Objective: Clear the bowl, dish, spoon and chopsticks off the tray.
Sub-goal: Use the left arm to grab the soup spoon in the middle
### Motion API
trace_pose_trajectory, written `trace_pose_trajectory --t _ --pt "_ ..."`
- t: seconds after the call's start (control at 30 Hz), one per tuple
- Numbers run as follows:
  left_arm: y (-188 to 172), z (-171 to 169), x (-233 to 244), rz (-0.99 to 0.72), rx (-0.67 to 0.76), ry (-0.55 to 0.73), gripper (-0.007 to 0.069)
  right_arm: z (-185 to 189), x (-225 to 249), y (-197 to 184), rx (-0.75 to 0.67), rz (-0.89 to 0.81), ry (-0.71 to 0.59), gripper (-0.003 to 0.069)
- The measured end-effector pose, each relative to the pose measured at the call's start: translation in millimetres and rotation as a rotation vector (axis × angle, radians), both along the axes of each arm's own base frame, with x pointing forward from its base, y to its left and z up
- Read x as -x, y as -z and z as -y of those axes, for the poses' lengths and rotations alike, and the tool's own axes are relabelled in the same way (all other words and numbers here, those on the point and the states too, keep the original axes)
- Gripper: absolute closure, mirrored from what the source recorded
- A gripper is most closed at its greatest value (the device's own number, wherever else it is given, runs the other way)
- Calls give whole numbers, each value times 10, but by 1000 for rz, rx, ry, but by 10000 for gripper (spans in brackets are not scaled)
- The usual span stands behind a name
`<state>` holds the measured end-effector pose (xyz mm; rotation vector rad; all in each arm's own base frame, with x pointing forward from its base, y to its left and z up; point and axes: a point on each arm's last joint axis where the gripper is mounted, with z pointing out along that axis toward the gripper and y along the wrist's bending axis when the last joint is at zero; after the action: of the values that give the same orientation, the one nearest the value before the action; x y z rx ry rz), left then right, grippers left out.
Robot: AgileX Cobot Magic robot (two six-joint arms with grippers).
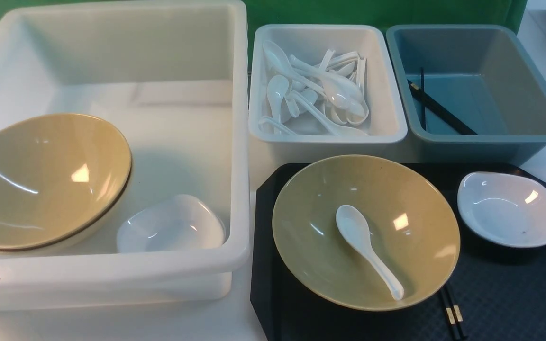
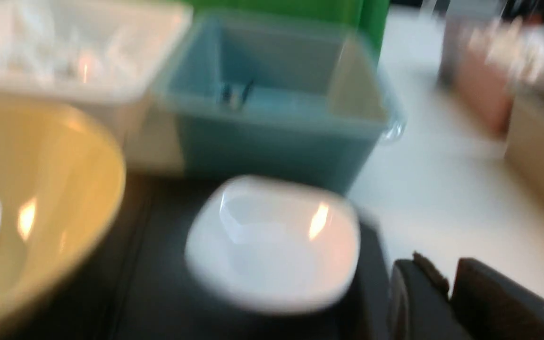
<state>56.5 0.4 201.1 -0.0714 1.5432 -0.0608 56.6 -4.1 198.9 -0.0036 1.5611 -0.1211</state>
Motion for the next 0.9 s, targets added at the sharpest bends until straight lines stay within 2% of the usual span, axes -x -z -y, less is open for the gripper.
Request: trace_pose_trajectory --t 0.07,0.1,0.17,0.3,0.33,0.37,0.4,0.47,0.53,0.7,0.77,0.9 --pt "-129 -2 13 142 -3 -2 631 7 14 -147 8 150 43 508" --pt "-140 -2 15 155 -4 -3 631 7 17 -147 12 162 9 508" --pt "-292 -4 56 328 -8 -6 631 12 62 -316 20 356 18 508" --pt "-440 -5 127 508 -10 -9 631 15 130 -456 -31 531 8 507" --pt "-480 -6 152 560 -5 -8 631 15 154 -494 -119 588 -19 505" --pt "-491 -6 160 576 -3 -8 631 15 158 -499 -118 595 -19 505" --pt "-521 -6 181 616 11 -3 631 16 181 -532 -232 647 -59 505" --pt "-552 -7 206 659 30 -2 631 16 207 -565 -354 699 -109 505" --pt "-571 -15 222 688 94 18 631 18 219 -580 -443 724 -146 502" --pt "-713 -30 247 673 215 45 631 18 210 -592 -510 700 -162 498" --pt "-961 -24 295 650 208 46 631 15 205 -680 -476 646 -138 505" --pt "-1414 -15 272 573 121 20 631 6 191 -952 -334 559 -83 570"
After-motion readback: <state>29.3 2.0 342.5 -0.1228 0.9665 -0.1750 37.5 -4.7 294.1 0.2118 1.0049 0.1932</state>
